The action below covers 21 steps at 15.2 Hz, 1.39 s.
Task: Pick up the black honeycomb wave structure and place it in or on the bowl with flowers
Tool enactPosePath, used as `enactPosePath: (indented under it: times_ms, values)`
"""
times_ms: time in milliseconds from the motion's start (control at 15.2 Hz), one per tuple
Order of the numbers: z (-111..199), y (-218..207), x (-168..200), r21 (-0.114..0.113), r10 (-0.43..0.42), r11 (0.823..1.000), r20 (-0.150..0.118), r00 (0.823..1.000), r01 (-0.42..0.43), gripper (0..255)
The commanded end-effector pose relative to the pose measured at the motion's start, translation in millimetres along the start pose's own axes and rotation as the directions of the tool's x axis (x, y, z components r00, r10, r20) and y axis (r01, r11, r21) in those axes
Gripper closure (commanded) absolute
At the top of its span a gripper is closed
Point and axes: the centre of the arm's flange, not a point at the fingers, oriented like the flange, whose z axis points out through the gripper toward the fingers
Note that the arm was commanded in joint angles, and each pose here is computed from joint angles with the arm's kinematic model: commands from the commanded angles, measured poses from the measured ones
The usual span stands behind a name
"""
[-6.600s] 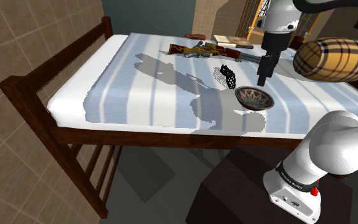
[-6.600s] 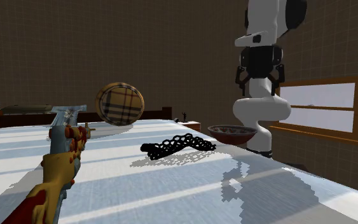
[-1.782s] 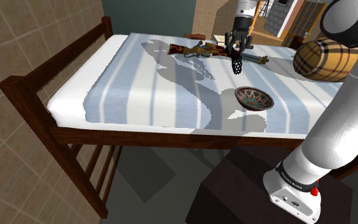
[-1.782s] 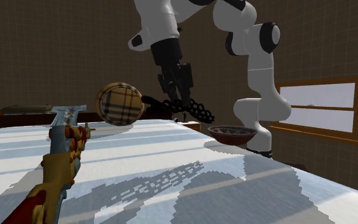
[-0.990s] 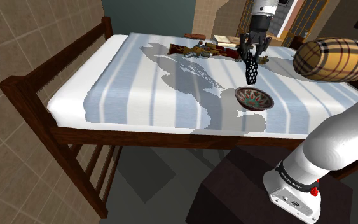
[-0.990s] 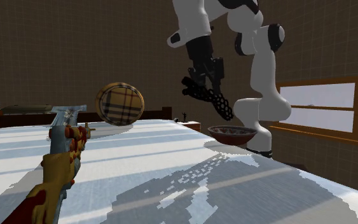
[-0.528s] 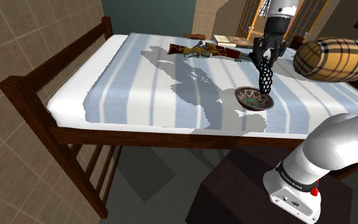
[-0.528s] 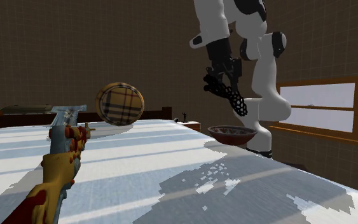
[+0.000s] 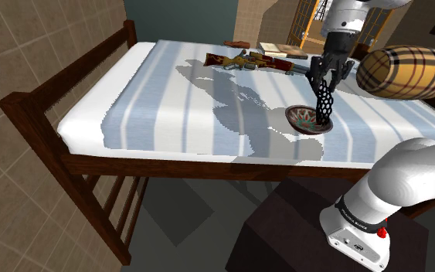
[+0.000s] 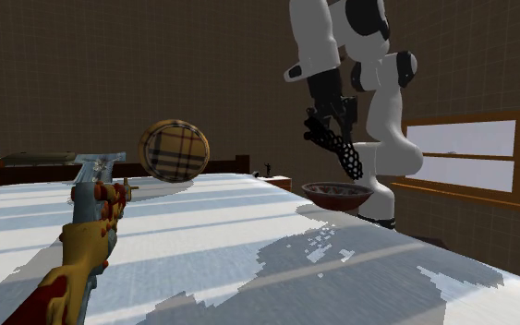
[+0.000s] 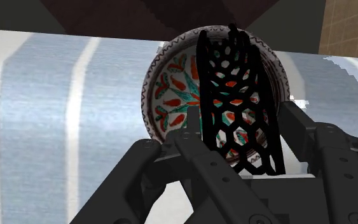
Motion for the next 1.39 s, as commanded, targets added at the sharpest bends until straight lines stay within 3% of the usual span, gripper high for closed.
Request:
enactPosePath:
  times_ms: [0, 726, 1254, 1320]
  values:
    - [11, 0, 2, 0.0, 0.0, 1.0, -0.001, 1.0, 0.0, 255]
    - [70, 4, 19, 0.0, 0.0, 1.0, -0.001, 1.0, 0.0, 255]
    - [70, 4, 19, 0.0, 0.0, 1.0, -0.001, 1.0, 0.0, 255]
    - [70, 3, 19, 0.0, 0.0, 1.0, -0.001, 1.0, 0.0, 0]
